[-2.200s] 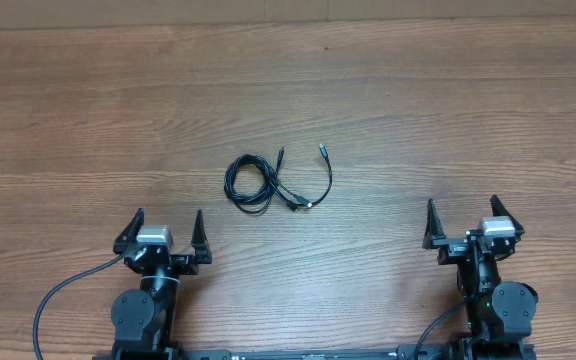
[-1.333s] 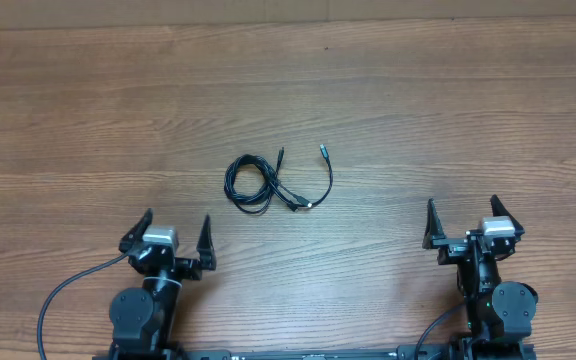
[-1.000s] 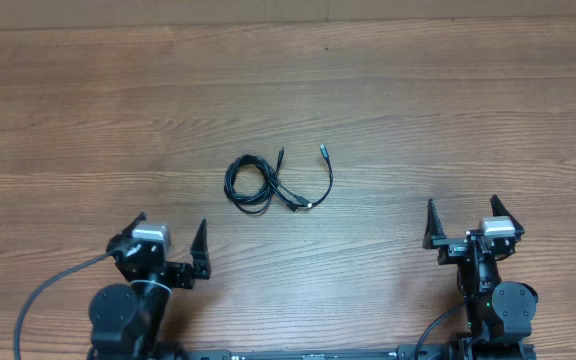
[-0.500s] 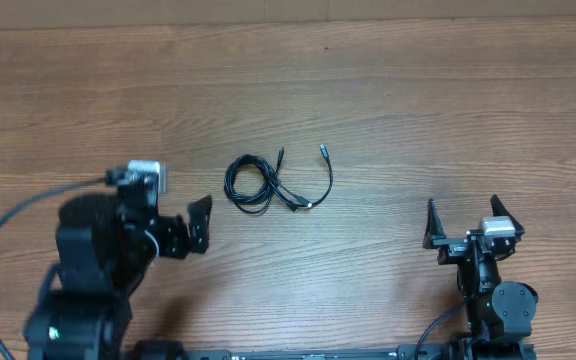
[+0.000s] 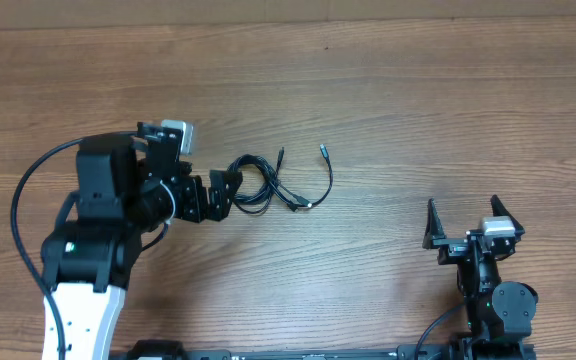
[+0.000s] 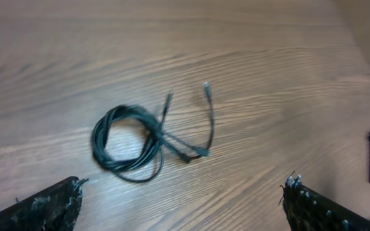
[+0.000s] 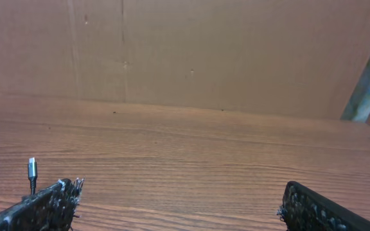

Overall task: Untangle cables
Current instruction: 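Reach the left gripper forward to the black cable bundle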

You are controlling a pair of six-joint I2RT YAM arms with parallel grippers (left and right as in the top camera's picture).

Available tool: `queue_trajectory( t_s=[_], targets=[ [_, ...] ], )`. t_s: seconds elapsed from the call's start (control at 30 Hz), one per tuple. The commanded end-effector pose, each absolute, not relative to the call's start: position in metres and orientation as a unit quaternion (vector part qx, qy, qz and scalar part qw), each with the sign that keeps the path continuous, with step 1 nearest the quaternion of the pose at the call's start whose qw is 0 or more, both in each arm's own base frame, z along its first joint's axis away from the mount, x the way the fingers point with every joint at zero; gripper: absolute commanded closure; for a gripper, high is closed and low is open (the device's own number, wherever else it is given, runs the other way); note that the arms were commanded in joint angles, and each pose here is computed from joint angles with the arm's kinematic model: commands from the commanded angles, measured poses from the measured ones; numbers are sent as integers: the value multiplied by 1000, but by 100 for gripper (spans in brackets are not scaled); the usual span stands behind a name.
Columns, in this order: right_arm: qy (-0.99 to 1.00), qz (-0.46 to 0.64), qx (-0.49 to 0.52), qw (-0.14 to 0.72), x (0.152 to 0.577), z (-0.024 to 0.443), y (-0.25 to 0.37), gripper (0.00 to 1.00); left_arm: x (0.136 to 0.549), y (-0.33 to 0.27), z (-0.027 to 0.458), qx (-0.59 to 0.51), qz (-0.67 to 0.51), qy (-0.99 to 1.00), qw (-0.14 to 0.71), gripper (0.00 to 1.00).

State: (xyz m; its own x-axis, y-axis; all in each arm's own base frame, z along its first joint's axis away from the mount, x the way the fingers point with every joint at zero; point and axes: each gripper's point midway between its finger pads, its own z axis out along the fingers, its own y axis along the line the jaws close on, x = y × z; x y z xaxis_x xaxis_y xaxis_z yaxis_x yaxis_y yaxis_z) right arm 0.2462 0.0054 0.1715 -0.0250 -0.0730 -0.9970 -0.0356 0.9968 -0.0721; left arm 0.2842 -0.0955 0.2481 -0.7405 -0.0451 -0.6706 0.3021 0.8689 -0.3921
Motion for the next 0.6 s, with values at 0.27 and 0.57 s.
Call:
queue_trajectory(
  t_s=[0.27, 0.57],
  targets=[
    [715, -16, -39, 698, 246, 169, 5, 0, 314, -65, 169, -89, -139, 958, 236, 22],
    [715, -16, -39, 698, 246, 169, 5, 0, 311, -90, 101, -287, -110, 945, 112, 24]
  ],
)
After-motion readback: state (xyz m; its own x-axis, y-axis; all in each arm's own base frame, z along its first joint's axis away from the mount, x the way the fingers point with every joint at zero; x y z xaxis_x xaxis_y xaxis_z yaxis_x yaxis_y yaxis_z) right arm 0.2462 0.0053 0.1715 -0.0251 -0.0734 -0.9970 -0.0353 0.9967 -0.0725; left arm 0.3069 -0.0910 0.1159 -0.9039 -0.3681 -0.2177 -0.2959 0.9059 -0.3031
